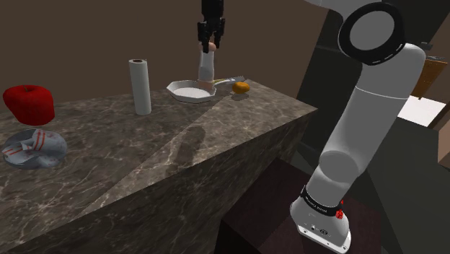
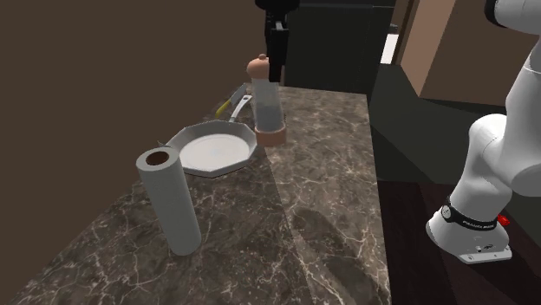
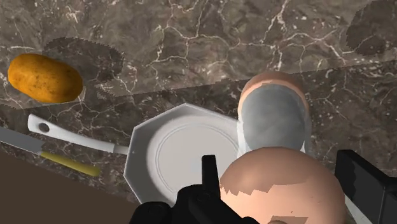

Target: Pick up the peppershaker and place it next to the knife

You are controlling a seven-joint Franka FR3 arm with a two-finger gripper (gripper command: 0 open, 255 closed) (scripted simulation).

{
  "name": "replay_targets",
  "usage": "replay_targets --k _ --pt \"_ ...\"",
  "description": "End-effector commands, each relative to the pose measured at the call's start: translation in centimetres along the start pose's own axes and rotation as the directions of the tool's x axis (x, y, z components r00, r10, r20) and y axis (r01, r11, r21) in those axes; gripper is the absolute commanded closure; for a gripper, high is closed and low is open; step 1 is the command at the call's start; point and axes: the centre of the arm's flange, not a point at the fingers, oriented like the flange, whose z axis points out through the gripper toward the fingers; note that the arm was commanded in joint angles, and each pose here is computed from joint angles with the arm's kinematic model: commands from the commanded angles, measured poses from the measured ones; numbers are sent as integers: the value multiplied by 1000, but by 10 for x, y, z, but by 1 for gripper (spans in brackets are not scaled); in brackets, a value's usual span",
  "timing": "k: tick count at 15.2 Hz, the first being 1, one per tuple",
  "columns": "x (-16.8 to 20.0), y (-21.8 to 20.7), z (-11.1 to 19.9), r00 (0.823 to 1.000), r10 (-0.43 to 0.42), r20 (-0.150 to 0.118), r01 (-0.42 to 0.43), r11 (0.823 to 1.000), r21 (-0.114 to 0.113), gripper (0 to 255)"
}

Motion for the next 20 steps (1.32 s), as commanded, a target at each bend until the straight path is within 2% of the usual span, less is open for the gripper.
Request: replay_targets --k 1,19,20 --pt "-4 25 5 1000 -2 -1 2 1000 0 255" --pt "-33 260 44 1000 -2 -1 2 1000 0 255" --pt "-33 259 50 1000 -2 -1 2 1000 0 255"
